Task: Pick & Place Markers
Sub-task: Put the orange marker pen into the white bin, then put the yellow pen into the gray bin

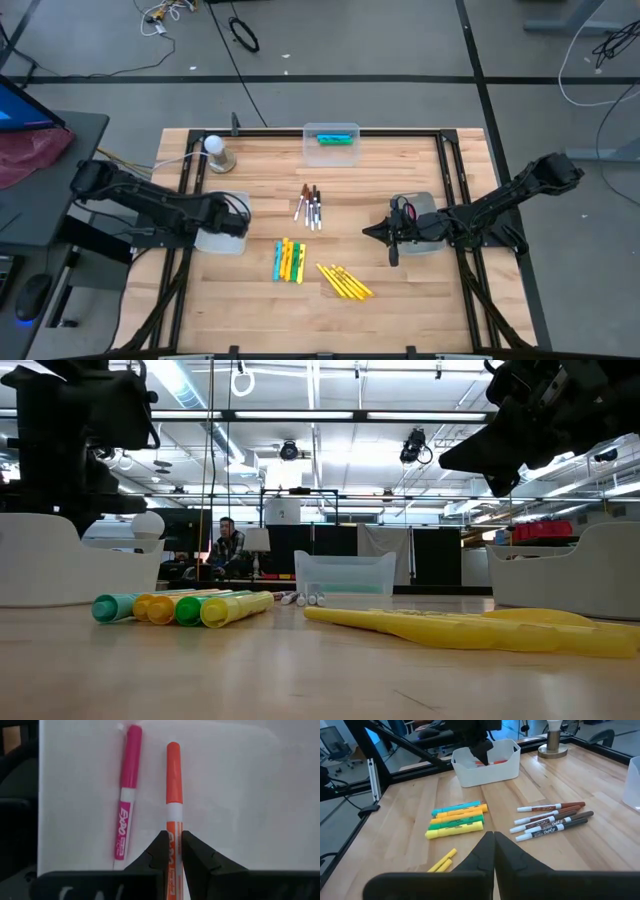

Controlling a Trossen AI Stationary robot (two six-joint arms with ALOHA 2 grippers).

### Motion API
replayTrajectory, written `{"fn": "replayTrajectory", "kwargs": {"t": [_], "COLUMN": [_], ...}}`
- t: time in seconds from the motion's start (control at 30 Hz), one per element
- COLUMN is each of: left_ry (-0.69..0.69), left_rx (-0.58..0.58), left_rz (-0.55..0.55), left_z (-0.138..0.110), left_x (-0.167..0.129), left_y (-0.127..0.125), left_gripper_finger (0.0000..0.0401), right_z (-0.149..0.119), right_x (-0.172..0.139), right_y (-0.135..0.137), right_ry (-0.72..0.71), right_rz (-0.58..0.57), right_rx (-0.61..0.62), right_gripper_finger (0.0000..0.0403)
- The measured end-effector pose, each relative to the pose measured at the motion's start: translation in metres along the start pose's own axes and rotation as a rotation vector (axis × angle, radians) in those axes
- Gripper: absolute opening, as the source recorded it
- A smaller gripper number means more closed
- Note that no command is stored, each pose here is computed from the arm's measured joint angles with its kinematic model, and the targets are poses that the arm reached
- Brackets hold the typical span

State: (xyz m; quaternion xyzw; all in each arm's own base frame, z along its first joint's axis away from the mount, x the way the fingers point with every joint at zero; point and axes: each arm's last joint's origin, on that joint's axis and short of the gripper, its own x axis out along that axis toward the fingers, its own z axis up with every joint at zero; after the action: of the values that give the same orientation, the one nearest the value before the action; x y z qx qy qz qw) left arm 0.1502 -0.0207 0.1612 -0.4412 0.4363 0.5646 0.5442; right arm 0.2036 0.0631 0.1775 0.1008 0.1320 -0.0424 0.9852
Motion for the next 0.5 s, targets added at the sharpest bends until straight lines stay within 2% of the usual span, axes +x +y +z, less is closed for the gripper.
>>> {"fn": "replayTrajectory", "kwargs": {"t": [0.27,0.5], "left_ry": [0.056,0.074], "left_rx": [0.029,0.082], "left_rz": [0.089,0.188], "left_z": [0.004,0.001], "left_x": [0.01,0.022], "left_y": [-0.004,-0.008], "left_gripper_finger": [0.0045,0.01], "right_z": [0.0,-0.001], "right_x": [0.0,0.0], "right_y": [0.0,0.0], "right_ry": [0.001,0.005], "right_rz": [0.0,-0.001], "right_rx": [-0.007,-0.009], "right_gripper_finger": [0.0007,0.0007]}}
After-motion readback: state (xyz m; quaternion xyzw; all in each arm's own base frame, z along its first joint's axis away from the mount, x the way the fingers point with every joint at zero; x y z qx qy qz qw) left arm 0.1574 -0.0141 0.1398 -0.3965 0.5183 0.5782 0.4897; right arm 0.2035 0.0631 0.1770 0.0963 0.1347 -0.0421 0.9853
